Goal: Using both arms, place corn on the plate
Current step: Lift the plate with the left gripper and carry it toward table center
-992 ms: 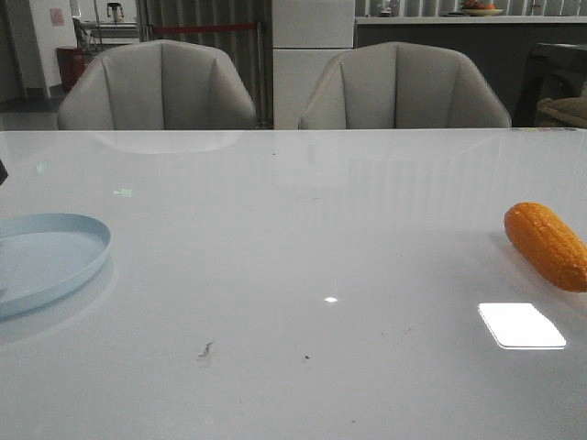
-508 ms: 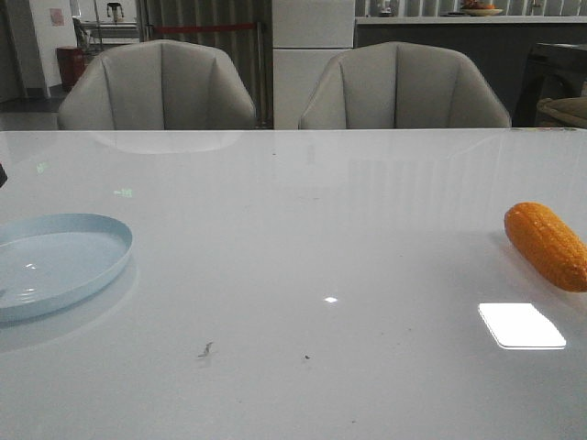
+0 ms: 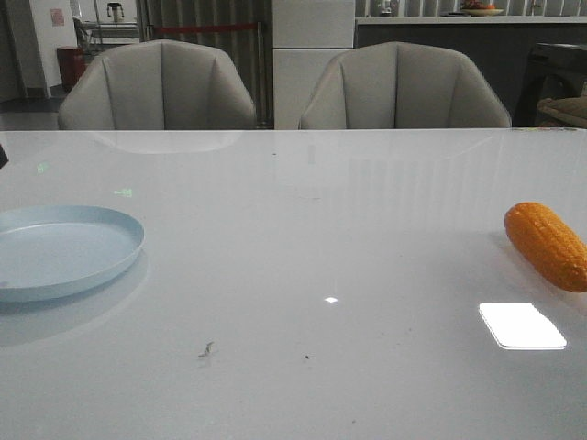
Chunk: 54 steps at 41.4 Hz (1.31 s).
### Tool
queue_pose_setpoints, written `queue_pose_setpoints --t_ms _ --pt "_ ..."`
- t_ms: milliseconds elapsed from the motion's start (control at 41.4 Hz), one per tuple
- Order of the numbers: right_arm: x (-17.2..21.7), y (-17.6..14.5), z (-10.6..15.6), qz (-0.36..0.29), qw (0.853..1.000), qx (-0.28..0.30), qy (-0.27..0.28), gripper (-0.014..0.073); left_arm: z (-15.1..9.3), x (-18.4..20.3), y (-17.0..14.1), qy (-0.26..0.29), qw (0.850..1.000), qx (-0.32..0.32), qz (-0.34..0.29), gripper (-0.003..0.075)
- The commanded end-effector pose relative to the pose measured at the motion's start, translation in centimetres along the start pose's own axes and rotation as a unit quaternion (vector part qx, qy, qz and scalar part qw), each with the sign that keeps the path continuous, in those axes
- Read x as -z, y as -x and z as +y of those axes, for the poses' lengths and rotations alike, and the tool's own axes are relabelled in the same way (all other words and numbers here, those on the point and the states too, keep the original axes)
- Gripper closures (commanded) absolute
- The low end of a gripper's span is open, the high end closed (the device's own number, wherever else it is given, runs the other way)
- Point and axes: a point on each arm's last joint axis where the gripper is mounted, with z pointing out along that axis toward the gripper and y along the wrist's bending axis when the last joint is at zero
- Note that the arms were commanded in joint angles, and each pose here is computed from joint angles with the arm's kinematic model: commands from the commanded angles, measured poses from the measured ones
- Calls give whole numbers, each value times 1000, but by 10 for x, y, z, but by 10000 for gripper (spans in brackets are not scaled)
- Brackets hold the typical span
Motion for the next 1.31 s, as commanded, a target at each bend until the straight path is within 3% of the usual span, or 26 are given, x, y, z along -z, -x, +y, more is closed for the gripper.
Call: queue_pose_setpoints --t_ms 0,290,484,701,871,1088,1282 --pt "9 16 -2 -51 999 -1 -5 43 -20 50 12 -21 998 -14 -58 624" --pt "9 16 -2 -51 999 -1 -5 43 -81 118 36 -94 983 -71 -144 624" --pt "9 16 -2 -51 999 -1 -5 43 -132 136 33 -125 970 -128 -165 624" --pt "9 16 -2 -51 999 -2 -4 43 -194 108 17 -143 964 -189 -124 624" --pt "9 16 -2 -51 999 -2 -4 43 -223 75 10 -125 964 -218 -86 624" --pt "9 16 -2 -50 999 -2 -4 43 -240 32 4 -71 967 -243 -44 624" --pt "9 16 -2 -51 999 -2 -4 43 -248 11 1 -67 964 -255 -23 622"
